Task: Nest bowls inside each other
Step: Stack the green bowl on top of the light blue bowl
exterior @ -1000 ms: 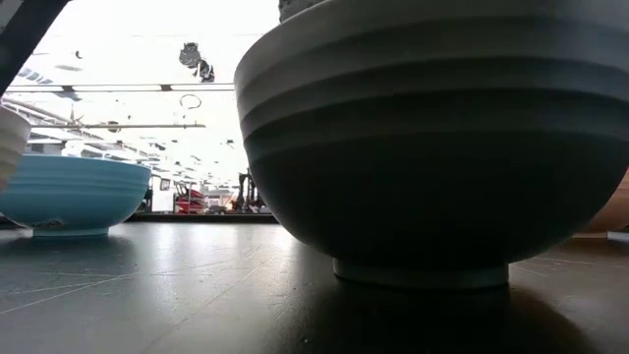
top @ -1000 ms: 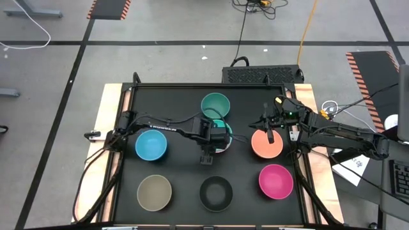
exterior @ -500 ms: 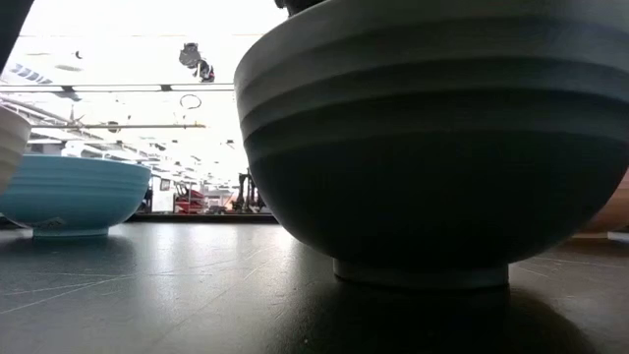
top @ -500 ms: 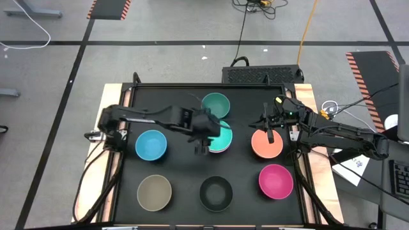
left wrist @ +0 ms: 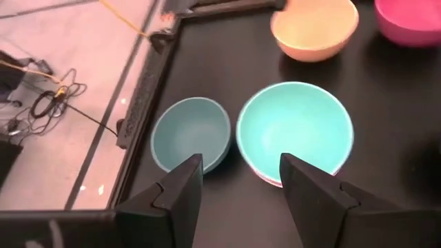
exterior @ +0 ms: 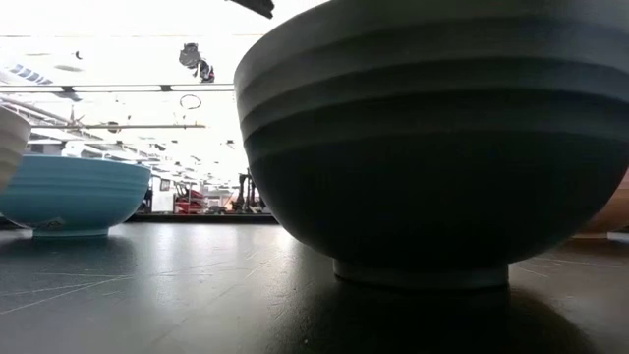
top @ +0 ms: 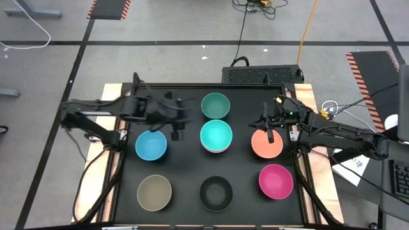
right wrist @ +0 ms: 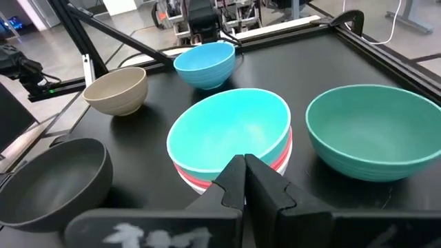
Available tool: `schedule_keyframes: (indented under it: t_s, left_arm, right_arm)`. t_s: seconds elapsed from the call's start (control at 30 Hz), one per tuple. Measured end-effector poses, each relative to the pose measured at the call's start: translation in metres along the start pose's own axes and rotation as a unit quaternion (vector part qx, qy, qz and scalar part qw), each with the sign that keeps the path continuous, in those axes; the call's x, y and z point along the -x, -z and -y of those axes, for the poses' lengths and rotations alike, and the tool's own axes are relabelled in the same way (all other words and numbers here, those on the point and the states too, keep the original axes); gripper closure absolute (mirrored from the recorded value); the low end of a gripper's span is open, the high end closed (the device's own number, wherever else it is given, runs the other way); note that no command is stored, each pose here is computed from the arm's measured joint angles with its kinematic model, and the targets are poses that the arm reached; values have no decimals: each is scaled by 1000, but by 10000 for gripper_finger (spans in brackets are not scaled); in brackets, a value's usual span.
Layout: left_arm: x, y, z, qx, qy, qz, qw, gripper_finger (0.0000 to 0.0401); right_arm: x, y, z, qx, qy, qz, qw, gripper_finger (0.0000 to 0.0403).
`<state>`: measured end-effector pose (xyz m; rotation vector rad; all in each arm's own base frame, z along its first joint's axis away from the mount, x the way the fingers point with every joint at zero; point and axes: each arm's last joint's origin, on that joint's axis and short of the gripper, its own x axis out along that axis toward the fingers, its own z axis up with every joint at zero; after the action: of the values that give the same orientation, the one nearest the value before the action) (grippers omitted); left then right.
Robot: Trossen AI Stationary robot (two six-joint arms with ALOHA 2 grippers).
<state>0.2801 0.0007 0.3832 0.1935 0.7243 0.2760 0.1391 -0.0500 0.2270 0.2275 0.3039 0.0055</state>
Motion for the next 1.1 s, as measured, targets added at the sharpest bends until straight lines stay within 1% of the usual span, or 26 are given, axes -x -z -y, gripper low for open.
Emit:
schedule_keyframes:
  t_s: [0.07, 0.17, 0.3, 0.5, 0.57, 0.63, 0.7, 0.87, 0.93, 1.1]
  left_arm:
    - [6, 21, -4, 19, -7, 14, 1000, 203]
    - [10, 54, -6, 29, -13, 37, 999, 203]
    - [16, 91, -5, 57, -16, 101, 993, 203]
    - [13, 136, 0, 82, -17, 163, 983, 203]
    - [8, 147, 2, 82, -18, 168, 982, 203]
    - [3, 157, 4, 71, -24, 166, 983, 203]
    - [1, 165, 4, 69, -43, 158, 984, 203]
    - [-1, 178, 4, 67, -75, 155, 983, 203]
    - [-2, 181, 3, 64, -86, 154, 982, 203]
    - [-2, 182, -1, 72, -100, 153, 981, 203]
  right_arm:
    - [0, -2, 0, 6, -1, 9, 1000, 403]
    - [0, -6, -1, 15, -2, 29, 999, 403]
    - [0, -10, -1, 23, -4, 47, 999, 403]
    - [1, -11, -1, 36, -2, 54, 998, 403]
    - [1, -12, -1, 38, 2, 57, 998, 403]
    - [1, -14, 0, 41, 16, 67, 997, 403]
    - [1, -15, 0, 43, 25, 76, 996, 403]
    - [2, -16, 1, 55, 40, 82, 994, 403]
    - [2, -16, 2, 63, 42, 81, 994, 403]
    - [2, -18, 1, 59, 42, 90, 993, 403]
